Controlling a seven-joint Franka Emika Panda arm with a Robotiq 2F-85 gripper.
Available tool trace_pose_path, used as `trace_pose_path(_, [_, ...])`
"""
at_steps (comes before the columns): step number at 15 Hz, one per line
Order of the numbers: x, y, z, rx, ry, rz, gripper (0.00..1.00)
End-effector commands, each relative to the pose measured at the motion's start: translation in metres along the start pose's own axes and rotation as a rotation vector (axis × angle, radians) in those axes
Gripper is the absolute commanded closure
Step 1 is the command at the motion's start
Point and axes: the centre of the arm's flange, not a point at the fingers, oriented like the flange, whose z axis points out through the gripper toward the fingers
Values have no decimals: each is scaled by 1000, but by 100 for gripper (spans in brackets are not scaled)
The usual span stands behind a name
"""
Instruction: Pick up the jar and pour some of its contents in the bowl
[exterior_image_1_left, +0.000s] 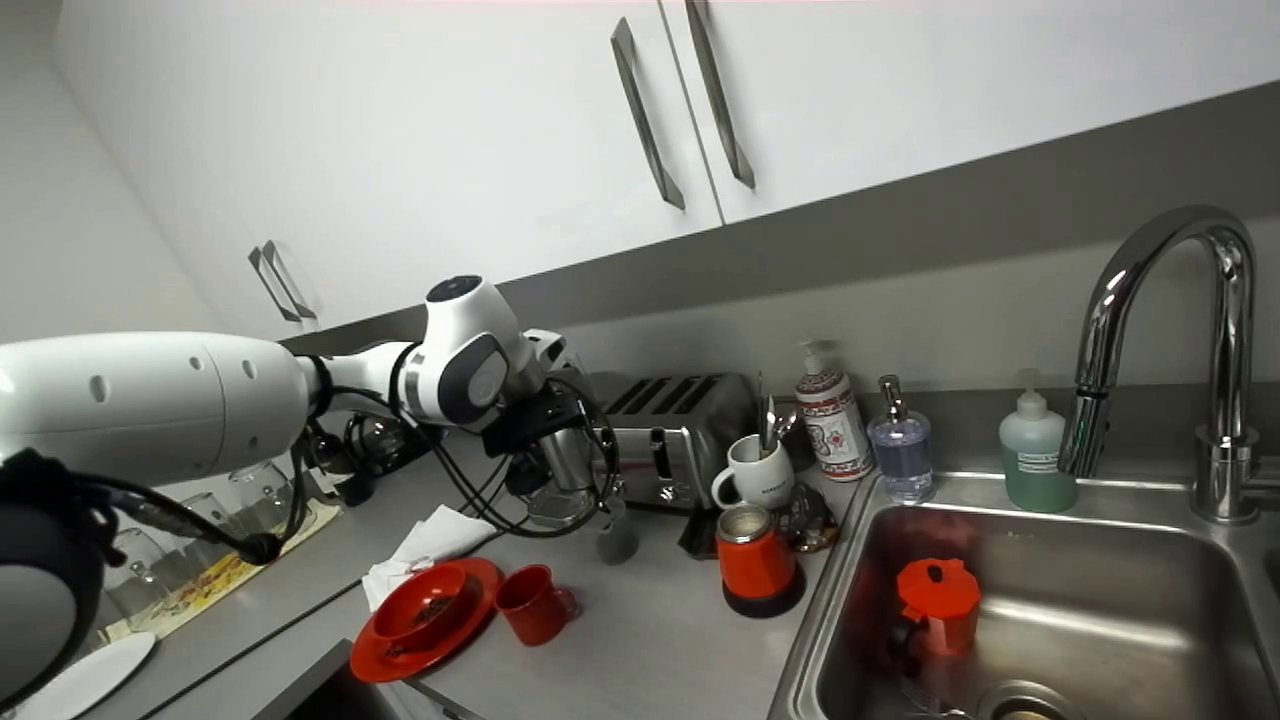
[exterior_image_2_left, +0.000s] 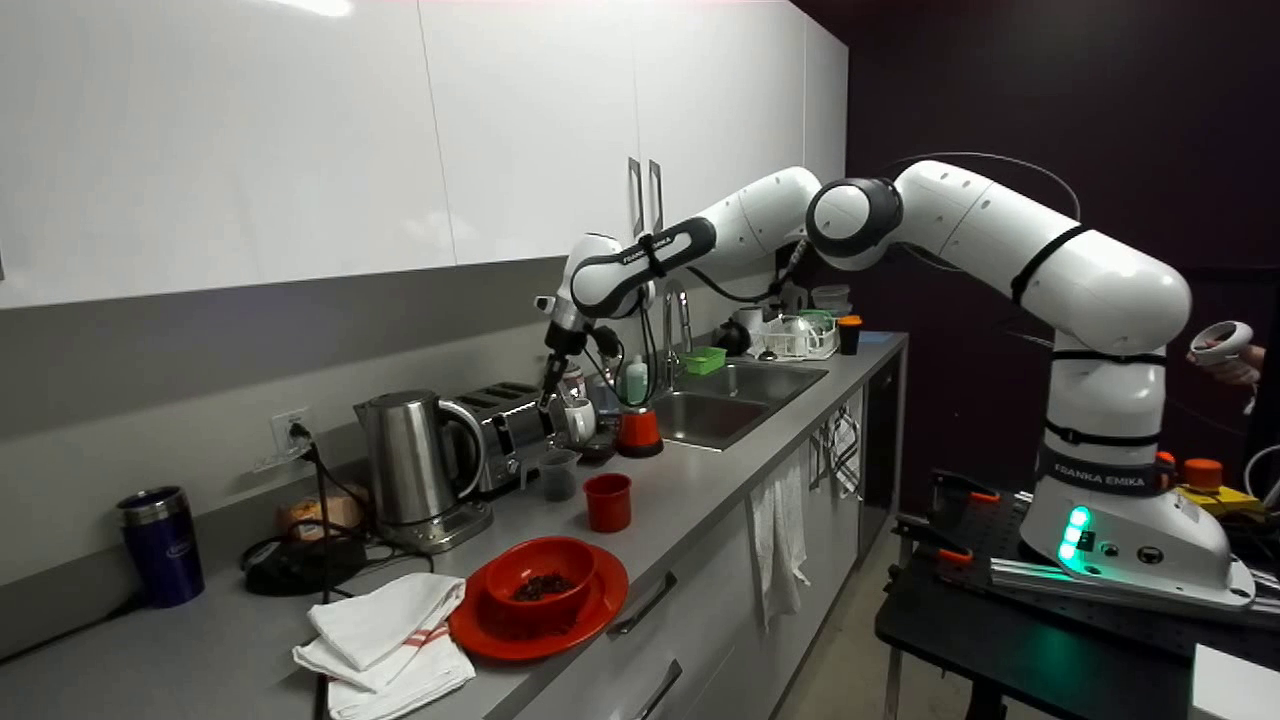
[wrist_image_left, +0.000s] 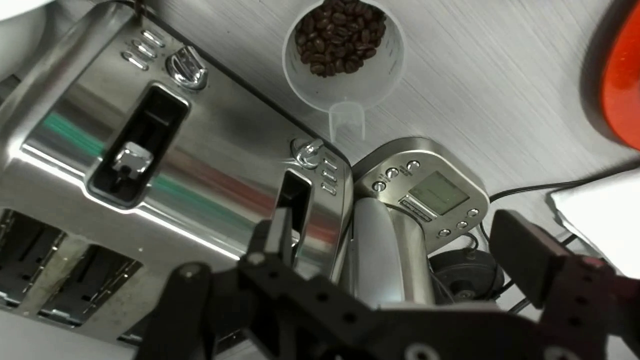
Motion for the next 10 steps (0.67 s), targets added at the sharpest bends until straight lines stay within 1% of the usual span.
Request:
trace_pose_path(1, [29,23,28,11,-1,29,0])
trace_pose_path(6, [18,16,54,39,-15,29,0])
trace_pose_path(10, [12,11,66,49,-16,27,0])
